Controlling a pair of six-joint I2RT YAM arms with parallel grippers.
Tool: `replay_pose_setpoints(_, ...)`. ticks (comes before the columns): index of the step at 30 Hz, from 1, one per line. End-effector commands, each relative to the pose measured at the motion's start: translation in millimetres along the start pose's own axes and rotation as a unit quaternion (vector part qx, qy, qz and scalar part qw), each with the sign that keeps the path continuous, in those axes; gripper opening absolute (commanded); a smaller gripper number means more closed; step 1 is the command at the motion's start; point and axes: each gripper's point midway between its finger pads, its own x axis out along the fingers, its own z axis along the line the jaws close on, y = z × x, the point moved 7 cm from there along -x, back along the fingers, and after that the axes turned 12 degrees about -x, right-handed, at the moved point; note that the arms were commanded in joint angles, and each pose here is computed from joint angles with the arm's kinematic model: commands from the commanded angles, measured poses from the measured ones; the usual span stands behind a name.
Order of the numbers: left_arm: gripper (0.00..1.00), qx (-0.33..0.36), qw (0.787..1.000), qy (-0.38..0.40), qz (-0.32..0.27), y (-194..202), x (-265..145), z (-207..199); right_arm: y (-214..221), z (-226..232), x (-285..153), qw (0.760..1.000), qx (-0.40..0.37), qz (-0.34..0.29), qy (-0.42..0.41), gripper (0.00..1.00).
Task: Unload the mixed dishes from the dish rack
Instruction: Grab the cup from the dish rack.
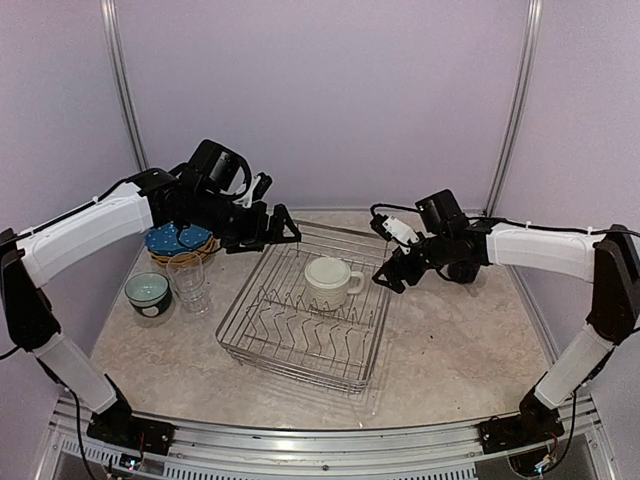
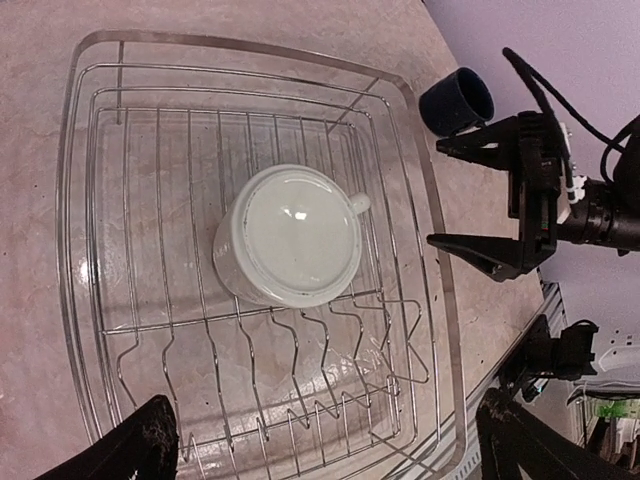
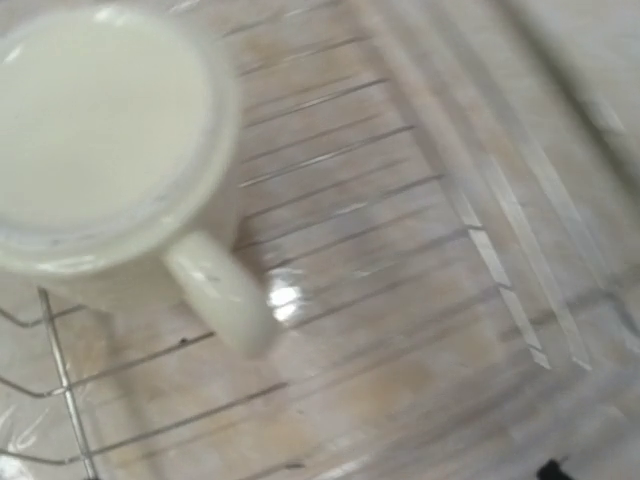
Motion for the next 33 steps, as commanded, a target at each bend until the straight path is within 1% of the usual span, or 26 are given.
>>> replay_pose_setpoints(1,0.99,0.0,1.0,0.023,-0.012,0,-15,0,-14,11,22,0.997,-0.06,0.028,-0.031,0.89)
replay_pose_setpoints(3,0.99,-0.002,1.0,0.024,-0.016,0,-19,2,-16,12,36,0.996,-0.072,0.047,-0.038,0.85)
replay_pose_setpoints(6,0.99,-0.006,0.999,0.026,-0.02,0,-22,4,-14,13,59,0.992,-0.087,0.085,-0.039,0.83)
replay_pose_setpoints(9,0.99,-0.009,0.999,0.028,-0.024,0,-25,5,-14,13,75,0.989,-0.097,0.107,-0.039,0.81)
replay_pose_setpoints(12,0.99,-0.011,0.999,0.027,-0.027,0,-28,6,-16,16,85,0.987,-0.105,0.113,-0.047,0.79)
replay_pose_setpoints(16,0.99,-0.011,0.999,0.027,-0.029,-1,-32,6,-18,25,97,0.985,-0.114,0.104,-0.077,0.71)
replay_pose_setpoints(18,0.99,-0.011,0.999,0.026,-0.03,-1,-33,6,-18,31,101,0.984,-0.121,0.099,-0.09,0.65)
replay_pose_setpoints(24,0.99,-0.018,0.999,0.024,-0.033,-3,-34,4,-19,40,106,0.982,-0.129,0.072,-0.116,0.44)
replay_pose_setpoints(27,0.99,-0.024,0.999,0.021,-0.035,-5,-36,3,-21,43,106,0.982,-0.127,0.054,-0.126,0.29)
replay_pose_setpoints(31,0.99,-0.031,0.999,0.017,-0.036,-8,-37,2,-23,45,106,0.985,-0.115,0.032,-0.128,0.15)
replay_pose_setpoints(33,0.99,-0.035,0.999,0.014,-0.038,-10,-38,1,-24,46,105,0.987,-0.105,0.021,-0.124,0.07)
